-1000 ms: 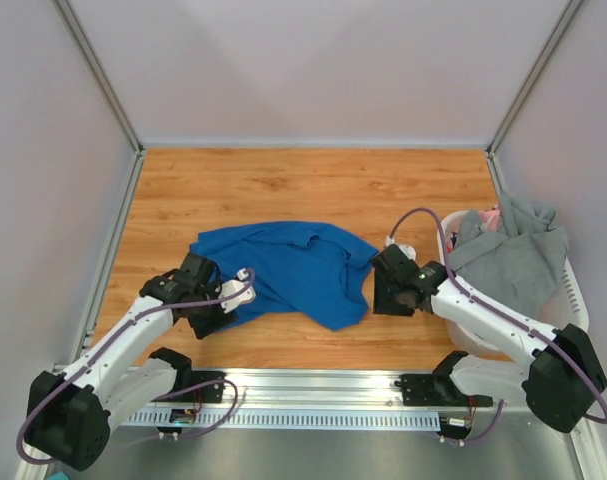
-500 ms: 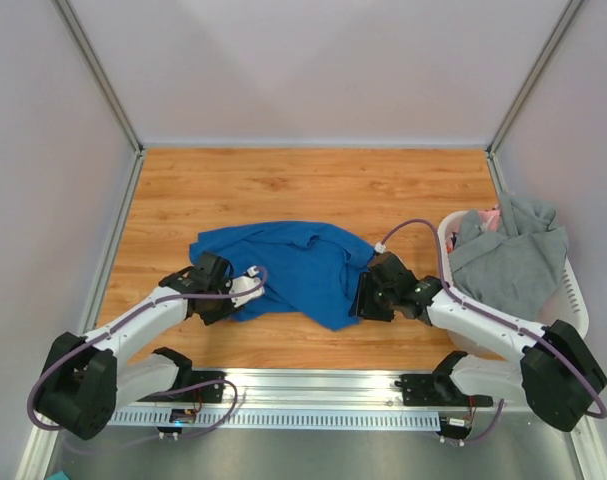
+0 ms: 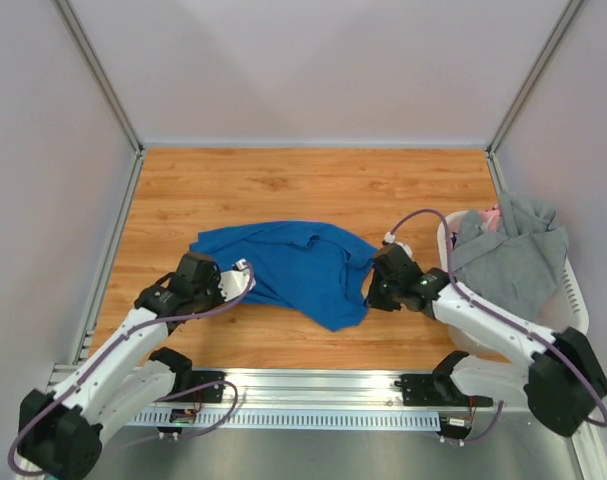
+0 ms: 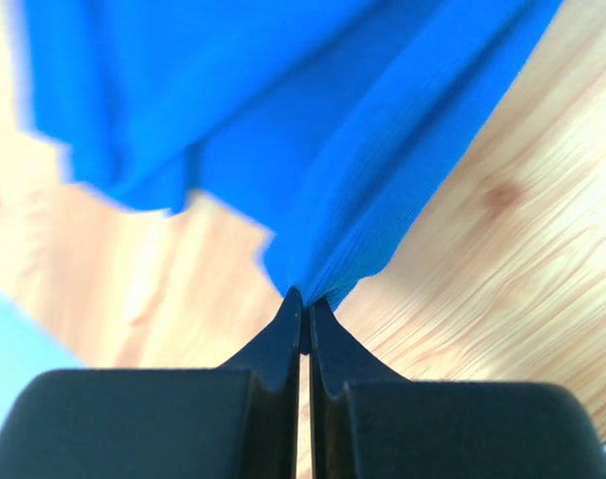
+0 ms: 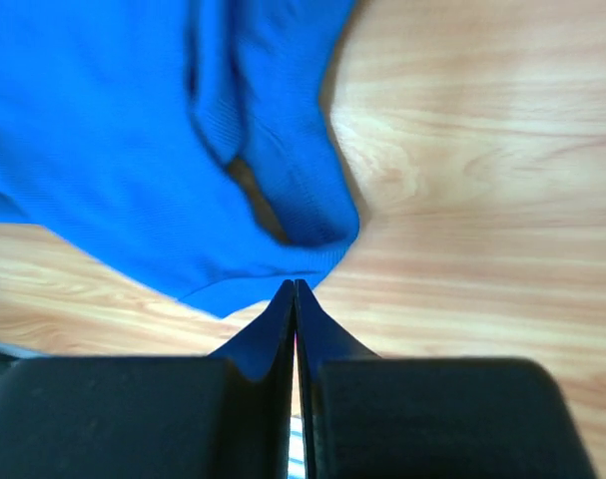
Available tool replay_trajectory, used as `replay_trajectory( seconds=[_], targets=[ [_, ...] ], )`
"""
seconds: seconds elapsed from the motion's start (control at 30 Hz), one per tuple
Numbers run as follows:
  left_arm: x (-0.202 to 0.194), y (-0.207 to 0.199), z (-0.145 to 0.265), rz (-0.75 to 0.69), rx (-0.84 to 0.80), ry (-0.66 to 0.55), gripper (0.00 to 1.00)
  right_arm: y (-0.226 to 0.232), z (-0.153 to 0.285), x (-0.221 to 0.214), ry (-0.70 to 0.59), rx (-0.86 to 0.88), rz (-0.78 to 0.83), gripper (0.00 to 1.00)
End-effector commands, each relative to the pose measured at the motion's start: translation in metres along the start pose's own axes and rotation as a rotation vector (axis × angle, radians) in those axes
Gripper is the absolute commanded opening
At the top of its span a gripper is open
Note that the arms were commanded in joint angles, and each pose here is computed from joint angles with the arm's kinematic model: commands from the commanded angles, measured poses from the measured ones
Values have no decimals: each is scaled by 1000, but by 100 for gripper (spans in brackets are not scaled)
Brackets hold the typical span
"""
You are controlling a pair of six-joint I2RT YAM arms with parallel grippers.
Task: Fold and stack the mixed laundry pile
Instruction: Flatten out the tank top at the center of the board.
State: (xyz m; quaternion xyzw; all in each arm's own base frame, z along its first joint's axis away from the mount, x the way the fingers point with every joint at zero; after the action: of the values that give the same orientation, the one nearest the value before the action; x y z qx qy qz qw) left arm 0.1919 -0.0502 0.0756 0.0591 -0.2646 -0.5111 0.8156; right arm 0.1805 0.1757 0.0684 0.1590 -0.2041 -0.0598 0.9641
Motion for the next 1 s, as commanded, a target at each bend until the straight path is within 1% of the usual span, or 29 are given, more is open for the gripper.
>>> replay_trajectory(
  seconds=[0.0,0.03,0.1,0.17,0.2,0.23,0.27,0.3,0.33,0.37,0.4,0.43,0.47,0.5,0.53,0.6,0.63,0.7,0.83,0.9,0.93,0.97],
  targets=[
    [-6,20,37,-40,95,12,0,0,54,33,-155,-10,-14,0],
    [-3,25,48,-42,122,-12,0,-3,63,36,-176,-12,-16,0],
    [-9,25,56,-53,120,11,0,-10,87,45,-246,-24,-30,0],
    [-9,25,64,-43,122,0,0,-12,94,46,-275,-11,-30,0],
    [-7,23,66,-34,116,-14,0,-10,92,44,-269,9,-19,6],
    [-6,20,65,-26,101,-25,0,-7,87,39,-248,38,-20,18],
    [-5,16,63,-18,81,-34,0,2,80,29,-197,99,-25,28],
    [-3,10,59,-2,46,-50,0,7,63,22,-168,142,-38,46],
    [-3,8,57,8,36,-53,0,14,56,13,-123,186,-44,50],
    [-3,6,55,14,29,-51,0,18,49,7,-102,187,-34,53],
    [-3,5,53,26,26,-49,0,21,42,7,-108,194,-27,56],
    [-4,5,51,29,21,-44,0,18,28,-1,-71,160,-21,57],
    [-4,5,51,32,22,-40,0,20,22,-6,-50,163,-11,58],
    [-5,4,51,34,21,-39,0,28,18,-4,-55,195,-6,58],
    [-4,5,52,34,26,-43,0,26,7,-13,-12,186,0,58],
    [-6,6,52,33,38,-42,0,30,-1,-15,-4,197,13,58],
    [-6,6,53,33,42,-43,0,25,-9,-22,22,175,10,58],
    [-6,7,53,35,46,-41,0,31,-16,-25,36,217,8,57],
    [-7,6,52,47,44,-38,0,33,-30,-30,57,228,-14,56],
    [-6,7,53,47,47,-39,0,32,-35,-29,55,218,-16,51],
    [-6,7,54,50,51,-39,0,32,-36,-27,46,208,-16,45],
    [-6,8,55,52,55,-36,0,30,-37,-27,45,197,-17,29]
  ],
)
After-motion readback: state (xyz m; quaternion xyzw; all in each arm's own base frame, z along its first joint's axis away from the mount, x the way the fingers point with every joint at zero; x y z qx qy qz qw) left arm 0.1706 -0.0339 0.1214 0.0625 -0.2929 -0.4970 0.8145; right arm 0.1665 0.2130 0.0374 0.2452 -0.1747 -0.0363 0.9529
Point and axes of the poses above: each gripper's point midway between its finger pads, its own z axis back along the fingers, its own y axis along the line the jaws close on, x = y × z, the point moved 2 cm from there along z, back along the fingers, and after that the axes turned 2 degrees about z, right-handed, at the moved point
